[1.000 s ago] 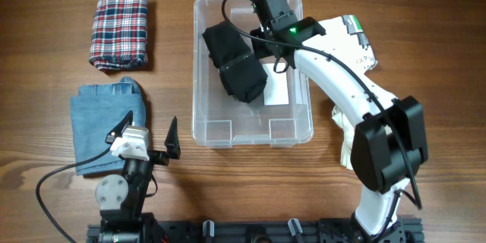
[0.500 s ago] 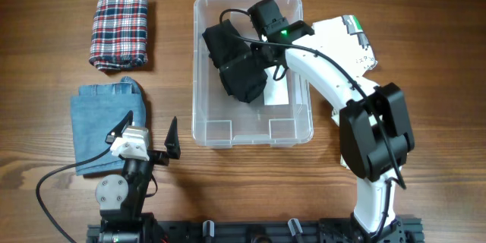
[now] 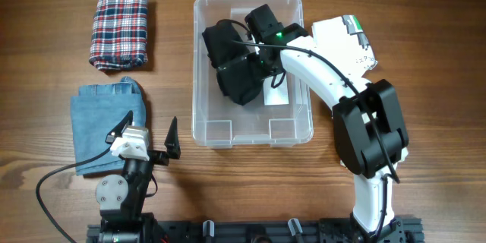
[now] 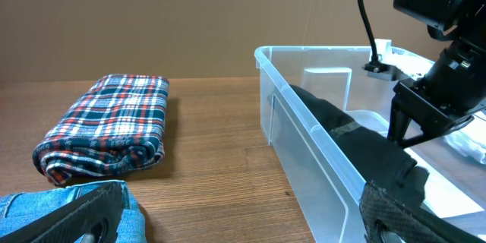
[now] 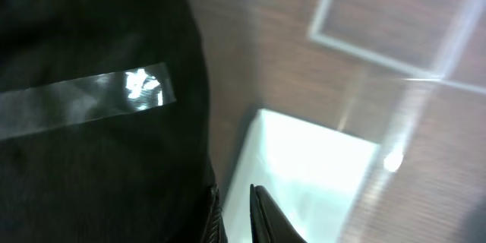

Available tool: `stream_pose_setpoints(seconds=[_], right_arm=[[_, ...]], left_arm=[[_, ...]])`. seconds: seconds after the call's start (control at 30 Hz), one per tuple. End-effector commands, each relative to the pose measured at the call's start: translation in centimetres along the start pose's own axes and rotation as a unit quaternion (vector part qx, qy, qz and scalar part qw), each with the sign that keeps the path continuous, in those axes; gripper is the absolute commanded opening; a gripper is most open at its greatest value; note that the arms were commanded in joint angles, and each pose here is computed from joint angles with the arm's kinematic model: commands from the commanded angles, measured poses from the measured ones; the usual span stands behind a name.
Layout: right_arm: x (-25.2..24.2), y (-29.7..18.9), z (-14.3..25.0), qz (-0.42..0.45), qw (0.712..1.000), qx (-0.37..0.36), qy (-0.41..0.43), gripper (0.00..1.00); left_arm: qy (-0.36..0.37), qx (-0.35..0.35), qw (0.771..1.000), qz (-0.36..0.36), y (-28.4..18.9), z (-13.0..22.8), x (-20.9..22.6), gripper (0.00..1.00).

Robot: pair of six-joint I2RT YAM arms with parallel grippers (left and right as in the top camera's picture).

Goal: Pack container
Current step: 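Lay the black garment flat along the container's left side, then press and straighten the black garment in the container, then release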

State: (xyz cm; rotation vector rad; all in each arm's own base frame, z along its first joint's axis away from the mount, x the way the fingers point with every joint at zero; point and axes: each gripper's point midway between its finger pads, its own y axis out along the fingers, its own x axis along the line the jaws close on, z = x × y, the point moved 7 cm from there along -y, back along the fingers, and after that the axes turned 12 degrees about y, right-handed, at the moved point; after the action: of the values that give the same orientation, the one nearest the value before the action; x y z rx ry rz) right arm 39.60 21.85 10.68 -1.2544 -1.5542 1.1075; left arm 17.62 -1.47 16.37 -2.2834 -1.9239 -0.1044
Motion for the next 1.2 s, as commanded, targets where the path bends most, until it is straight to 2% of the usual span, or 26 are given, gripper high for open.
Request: stream_pose_setpoints(seconds=[0.0, 0.43, 0.83, 1.17], right_arm=[[2.1, 1.0, 1.4, -0.064, 0.997, 0.041, -0.018, 0.14], [3.0, -0.1, 1.2, -0.085, 0.996, 0.036, 0.004, 0.11], [4.5, -10.5, -2.3, -0.159, 0.981, -0.098, 0.043, 0.11], [8.2, -9.3, -4.4, -0.210, 0.963, -0.165, 0.029, 0.11]], left_arm=[[0.005, 0.005, 1.000, -0.005, 0.0, 0.3, 0.1, 1.00], [0.005, 0.005, 1.000, -0.005, 0.0, 0.3, 0.1, 1.00], [0.005, 0.005, 1.000, -0.005, 0.0, 0.3, 0.1, 1.00], [0.005, 0.005, 1.000, -0.005, 0.0, 0.3, 0.1, 1.00]])
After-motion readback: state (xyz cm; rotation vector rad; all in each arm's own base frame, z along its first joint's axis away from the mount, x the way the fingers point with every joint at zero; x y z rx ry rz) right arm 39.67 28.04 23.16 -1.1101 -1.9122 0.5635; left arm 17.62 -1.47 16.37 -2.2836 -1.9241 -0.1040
